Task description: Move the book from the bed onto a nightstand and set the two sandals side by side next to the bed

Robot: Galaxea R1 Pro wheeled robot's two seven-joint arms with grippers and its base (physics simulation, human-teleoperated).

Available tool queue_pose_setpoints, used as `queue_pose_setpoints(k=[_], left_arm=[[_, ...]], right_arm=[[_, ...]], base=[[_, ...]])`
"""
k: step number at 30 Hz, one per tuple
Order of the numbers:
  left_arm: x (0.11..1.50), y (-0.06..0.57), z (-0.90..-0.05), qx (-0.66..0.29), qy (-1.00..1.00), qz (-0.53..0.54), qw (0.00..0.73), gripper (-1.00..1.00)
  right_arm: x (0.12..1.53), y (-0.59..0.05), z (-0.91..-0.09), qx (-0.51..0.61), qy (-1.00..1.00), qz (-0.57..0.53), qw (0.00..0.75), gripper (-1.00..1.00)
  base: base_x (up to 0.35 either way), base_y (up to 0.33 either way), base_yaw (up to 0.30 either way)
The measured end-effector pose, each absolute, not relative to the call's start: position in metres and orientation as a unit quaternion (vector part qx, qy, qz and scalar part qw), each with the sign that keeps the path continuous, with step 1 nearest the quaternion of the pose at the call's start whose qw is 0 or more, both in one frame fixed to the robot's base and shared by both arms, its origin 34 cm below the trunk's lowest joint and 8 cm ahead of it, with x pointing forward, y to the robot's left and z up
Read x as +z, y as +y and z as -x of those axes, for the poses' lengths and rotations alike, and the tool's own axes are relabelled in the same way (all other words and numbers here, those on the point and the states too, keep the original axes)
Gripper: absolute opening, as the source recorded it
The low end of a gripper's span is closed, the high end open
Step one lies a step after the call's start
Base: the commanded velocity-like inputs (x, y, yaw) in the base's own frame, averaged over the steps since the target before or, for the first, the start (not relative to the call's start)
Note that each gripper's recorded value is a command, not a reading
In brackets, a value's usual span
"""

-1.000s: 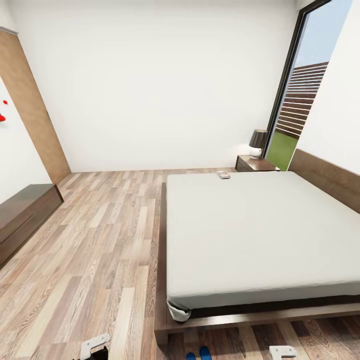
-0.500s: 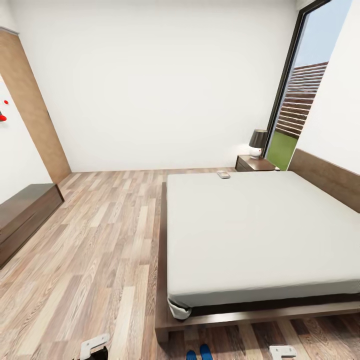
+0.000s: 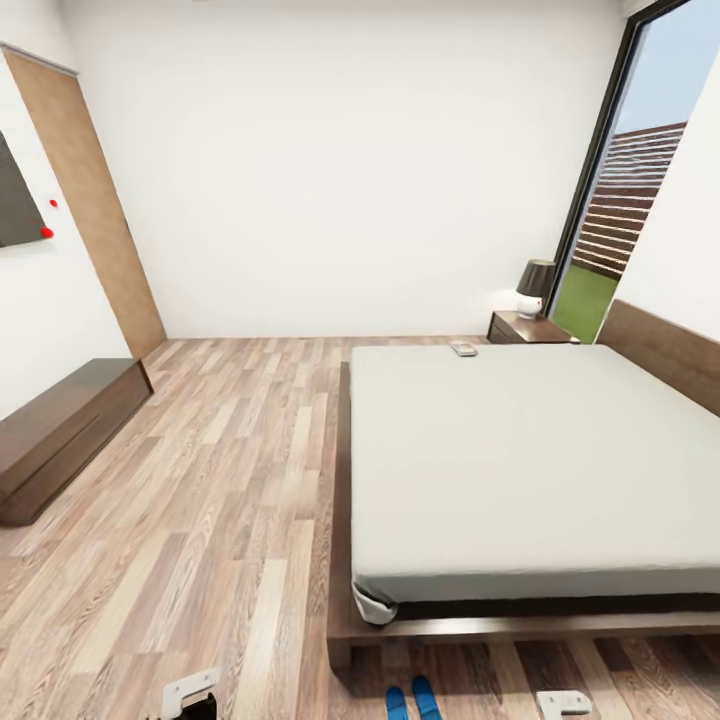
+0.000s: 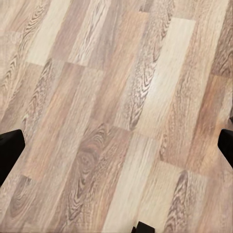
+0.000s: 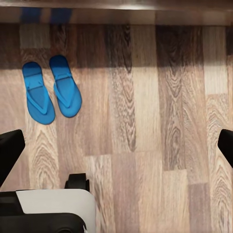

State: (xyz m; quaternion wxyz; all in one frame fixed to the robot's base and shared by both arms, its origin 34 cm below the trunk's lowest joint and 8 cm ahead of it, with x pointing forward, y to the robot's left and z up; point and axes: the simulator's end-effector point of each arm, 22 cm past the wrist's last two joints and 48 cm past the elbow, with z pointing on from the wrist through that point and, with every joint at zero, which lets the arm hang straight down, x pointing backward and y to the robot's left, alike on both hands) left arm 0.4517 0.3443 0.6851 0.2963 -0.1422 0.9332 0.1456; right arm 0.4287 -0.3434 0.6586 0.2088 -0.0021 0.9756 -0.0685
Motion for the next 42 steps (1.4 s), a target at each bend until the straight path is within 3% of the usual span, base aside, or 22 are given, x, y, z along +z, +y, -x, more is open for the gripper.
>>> queue_pose_setpoints(k=[20,42], left_arm=[[0.6851,0.3441,-0.4518,0.145,0.933,0.142,0.297,1.00],[0.6851,0.3440,-0.4518,0.145,0.933,0.141,0.297,1.00]], right_arm=[[0.6586,-0.3427,-0.4287,-0.068,0.976,0.003,0.209,1.00],[0.6586,-0.3428,-0.4287,-0.068,0.976,0.002,0.209,1.00]], base=[[-0.004,0.002,0.269],[0.000,0.000,0.073]])
